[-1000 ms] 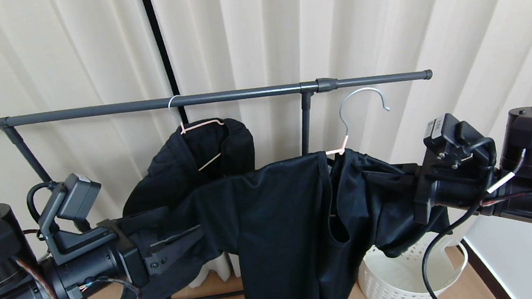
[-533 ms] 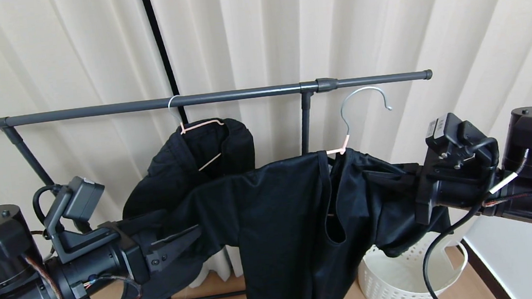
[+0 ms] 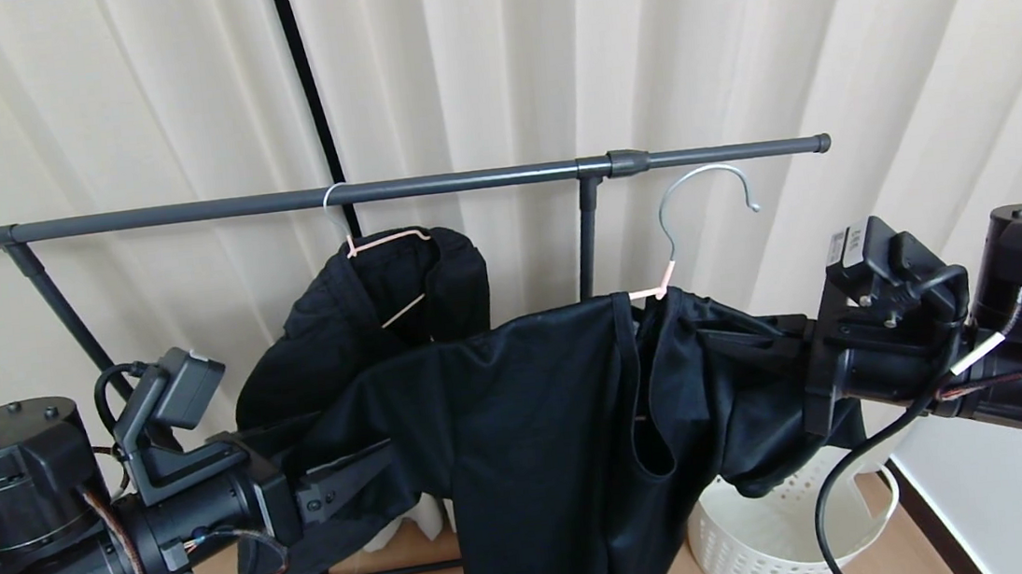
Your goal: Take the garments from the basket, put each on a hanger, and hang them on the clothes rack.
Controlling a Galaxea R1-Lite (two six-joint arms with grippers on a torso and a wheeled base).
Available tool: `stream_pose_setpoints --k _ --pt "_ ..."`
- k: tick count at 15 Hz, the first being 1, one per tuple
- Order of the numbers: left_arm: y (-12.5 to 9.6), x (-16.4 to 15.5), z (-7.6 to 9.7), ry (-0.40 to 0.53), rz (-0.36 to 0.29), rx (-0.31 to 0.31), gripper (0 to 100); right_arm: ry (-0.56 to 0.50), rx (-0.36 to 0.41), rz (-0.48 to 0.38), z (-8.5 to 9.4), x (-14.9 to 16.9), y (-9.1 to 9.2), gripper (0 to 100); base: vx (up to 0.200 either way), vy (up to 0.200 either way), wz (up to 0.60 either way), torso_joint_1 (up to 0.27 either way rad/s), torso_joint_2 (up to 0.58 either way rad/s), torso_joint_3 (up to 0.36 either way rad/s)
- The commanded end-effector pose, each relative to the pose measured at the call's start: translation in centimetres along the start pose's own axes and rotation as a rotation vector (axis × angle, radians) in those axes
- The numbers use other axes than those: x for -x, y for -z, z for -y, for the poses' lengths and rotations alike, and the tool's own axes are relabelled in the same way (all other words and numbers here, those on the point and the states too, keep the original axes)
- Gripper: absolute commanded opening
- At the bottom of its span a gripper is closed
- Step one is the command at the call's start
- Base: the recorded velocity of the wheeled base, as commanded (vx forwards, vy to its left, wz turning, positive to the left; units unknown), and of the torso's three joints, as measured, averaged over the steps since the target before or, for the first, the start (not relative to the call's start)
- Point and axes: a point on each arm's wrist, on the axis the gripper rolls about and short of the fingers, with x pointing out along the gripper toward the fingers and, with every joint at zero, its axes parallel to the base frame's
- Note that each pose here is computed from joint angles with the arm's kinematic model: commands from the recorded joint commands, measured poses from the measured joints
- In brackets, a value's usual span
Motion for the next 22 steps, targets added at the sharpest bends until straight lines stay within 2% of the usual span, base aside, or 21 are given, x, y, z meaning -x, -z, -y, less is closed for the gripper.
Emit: stream_pose_setpoints --k 1,8,10,12,13,19,22 --pt "0.4 -0.2 -0.1 -0.001 -0.013 0.006 0 0.002 0.004 0.008 -0.1 0.4 -0.3 0 0.000 0.000 0.00 0.000 0.00 0.000" --pt "0.1 0.2 0.2 0.003 0.013 -0.005 0 0.005 0.007 0.015 0.2 0.3 -0.3 0 0.000 0.000 0.00 0.000 0.00 0.000" --pt "-0.1 0.2 0.1 0.001 0.026 0.027 0 0.019 0.003 0.017 0.7 0.5 -0.3 0 0.000 0.000 0.00 0.000 0.00 0.000" --pt "-0.1 0.2 0.1 0.001 0.029 0.028 0 0.017 0.003 0.018 0.8 0.6 -0.3 0 0.000 0.000 0.00 0.000 0.00 0.000" --pt "0.0 0.3 -0.3 -0.014 0.056 0.024 0 0.019 0.000 0.025 1.6 0.7 -0.2 0 0.000 0.000 0.00 0.000 0.00 0.000" --pt "-0.1 0.4 -1.7 -0.060 0.083 0.028 0 0.042 -0.001 0.029 2.6 1.0 -0.1 0 0.000 0.000 0.00 0.000 0.00 0.000" --pt "-0.1 0.5 -1.7 -0.062 0.091 0.024 0 0.058 -0.001 0.032 3.0 1.4 -0.1 0 0.000 0.000 0.00 0.000 0.00 0.000"
